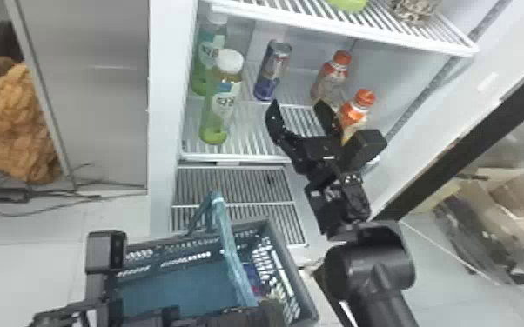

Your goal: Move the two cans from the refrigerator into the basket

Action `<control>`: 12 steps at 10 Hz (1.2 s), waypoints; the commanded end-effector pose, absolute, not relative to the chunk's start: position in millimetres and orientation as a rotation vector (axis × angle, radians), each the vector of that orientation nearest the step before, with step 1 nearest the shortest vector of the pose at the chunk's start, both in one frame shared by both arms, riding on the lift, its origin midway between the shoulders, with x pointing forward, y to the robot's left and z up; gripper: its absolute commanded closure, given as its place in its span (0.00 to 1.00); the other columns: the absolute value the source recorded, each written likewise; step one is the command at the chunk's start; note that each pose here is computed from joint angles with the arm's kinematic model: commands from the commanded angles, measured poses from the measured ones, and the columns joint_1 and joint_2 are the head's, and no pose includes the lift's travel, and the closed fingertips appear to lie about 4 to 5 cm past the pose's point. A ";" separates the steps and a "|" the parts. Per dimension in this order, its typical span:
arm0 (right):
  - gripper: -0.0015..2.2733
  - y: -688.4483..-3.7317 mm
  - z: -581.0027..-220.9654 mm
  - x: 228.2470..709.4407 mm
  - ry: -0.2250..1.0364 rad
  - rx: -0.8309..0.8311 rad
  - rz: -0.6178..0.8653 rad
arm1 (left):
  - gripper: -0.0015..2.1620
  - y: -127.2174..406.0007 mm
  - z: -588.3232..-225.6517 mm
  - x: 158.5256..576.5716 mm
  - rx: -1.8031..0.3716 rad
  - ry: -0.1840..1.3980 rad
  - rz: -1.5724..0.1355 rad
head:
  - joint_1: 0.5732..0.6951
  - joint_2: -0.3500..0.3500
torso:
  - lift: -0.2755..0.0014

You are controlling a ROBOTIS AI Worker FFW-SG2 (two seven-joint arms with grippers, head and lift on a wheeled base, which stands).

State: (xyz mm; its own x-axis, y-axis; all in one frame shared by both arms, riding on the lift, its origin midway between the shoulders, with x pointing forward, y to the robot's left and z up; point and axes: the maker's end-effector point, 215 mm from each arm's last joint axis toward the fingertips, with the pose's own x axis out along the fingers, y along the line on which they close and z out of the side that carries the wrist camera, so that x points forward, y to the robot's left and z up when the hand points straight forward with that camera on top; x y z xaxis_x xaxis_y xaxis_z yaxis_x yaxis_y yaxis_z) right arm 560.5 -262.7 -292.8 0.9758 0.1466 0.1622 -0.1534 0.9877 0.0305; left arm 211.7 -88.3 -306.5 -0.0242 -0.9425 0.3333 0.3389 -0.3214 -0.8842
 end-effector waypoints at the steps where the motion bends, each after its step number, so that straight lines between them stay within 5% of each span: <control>1: 0.03 -263.0 -297.7 570.7 -0.151 0.037 0.151 | 0.54 -88.8 -305.6 210.8 -1.193 0.742 -1.571 | 1.00 0.00 | 0.00; 12: 0.04 -259.8 -295.3 629.0 -0.147 -0.004 0.121 | 0.54 -91.2 -306.0 211.5 -1.197 0.748 -1.575 | 1.00 0.00 | 0.00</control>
